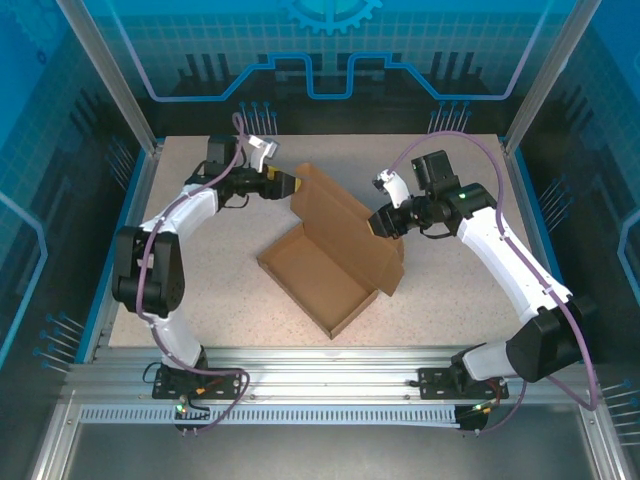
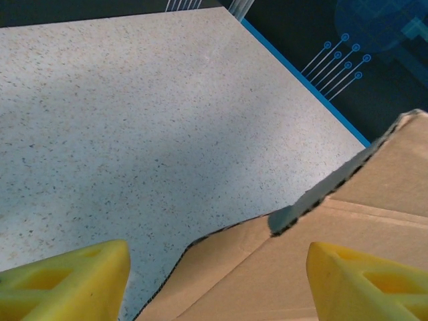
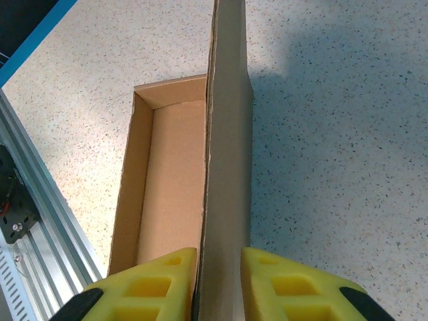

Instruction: Fold the paper box

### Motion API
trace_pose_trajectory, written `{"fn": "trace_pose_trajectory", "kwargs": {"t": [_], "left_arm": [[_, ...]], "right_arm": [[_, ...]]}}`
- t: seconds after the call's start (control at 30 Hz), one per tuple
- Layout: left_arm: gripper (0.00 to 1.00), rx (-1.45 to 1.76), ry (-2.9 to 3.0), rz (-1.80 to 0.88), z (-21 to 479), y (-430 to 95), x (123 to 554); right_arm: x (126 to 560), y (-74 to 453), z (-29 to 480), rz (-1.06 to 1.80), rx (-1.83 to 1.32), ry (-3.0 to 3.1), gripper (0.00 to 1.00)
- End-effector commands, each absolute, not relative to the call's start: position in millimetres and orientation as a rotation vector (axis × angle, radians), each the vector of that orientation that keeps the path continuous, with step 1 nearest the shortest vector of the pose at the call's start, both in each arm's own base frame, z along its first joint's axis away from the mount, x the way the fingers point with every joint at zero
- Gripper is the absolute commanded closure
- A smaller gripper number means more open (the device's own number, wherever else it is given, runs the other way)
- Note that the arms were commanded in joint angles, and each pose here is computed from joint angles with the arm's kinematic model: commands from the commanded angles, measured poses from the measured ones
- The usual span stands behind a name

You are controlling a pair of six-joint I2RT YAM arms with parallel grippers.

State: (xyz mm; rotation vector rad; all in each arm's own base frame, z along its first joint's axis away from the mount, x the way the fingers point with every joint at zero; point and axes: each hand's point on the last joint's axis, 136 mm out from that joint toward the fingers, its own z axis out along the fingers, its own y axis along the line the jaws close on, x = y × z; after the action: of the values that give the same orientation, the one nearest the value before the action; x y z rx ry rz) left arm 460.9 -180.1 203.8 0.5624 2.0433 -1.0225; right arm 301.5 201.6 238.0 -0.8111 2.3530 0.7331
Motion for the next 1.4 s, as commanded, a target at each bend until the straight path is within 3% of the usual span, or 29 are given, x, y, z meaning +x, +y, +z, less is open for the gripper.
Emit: {"fn": "trace_pose_trajectory", "kwargs": {"t": [0.0,0.37,0.43,0.57,0.93,1.13,1.3,1.37], "left_arm": [[0.29,0.653,1.997,-1.084,212,-194,457],[0.31,0.689,2.023,-1.115,207,-211,455],[0.34,0.7,2.037,-1.081,207,-211,453],[0.5,0.723,2.092,-0.937,202,-211,444],[0.59,0.792,2.118,-0.837,206,-231,409],[0.58,0.832,2.127,-0.844,205,-238,399],[0.38,0.863,2.123,-0.842,206,-239,402],[0.37,0.889,2.13,-0.855,207,-241,404]], "right_arm": [[297,208,240,0.768,-0.83,2.348,0.75],[300,208,237,0.771,-0.811,2.352,0.75],[302,208,237,0.762,-0.801,2.352,0.76],[307,205,234,0.733,-0.778,2.355,0.78],[314,201,229,0.677,-0.758,2.362,0.79],[314,203,228,0.689,-0.772,2.345,0.86],[313,208,233,0.716,-0.807,2.32,0.87],[313,210,234,0.718,-0.817,2.315,0.87]]}}
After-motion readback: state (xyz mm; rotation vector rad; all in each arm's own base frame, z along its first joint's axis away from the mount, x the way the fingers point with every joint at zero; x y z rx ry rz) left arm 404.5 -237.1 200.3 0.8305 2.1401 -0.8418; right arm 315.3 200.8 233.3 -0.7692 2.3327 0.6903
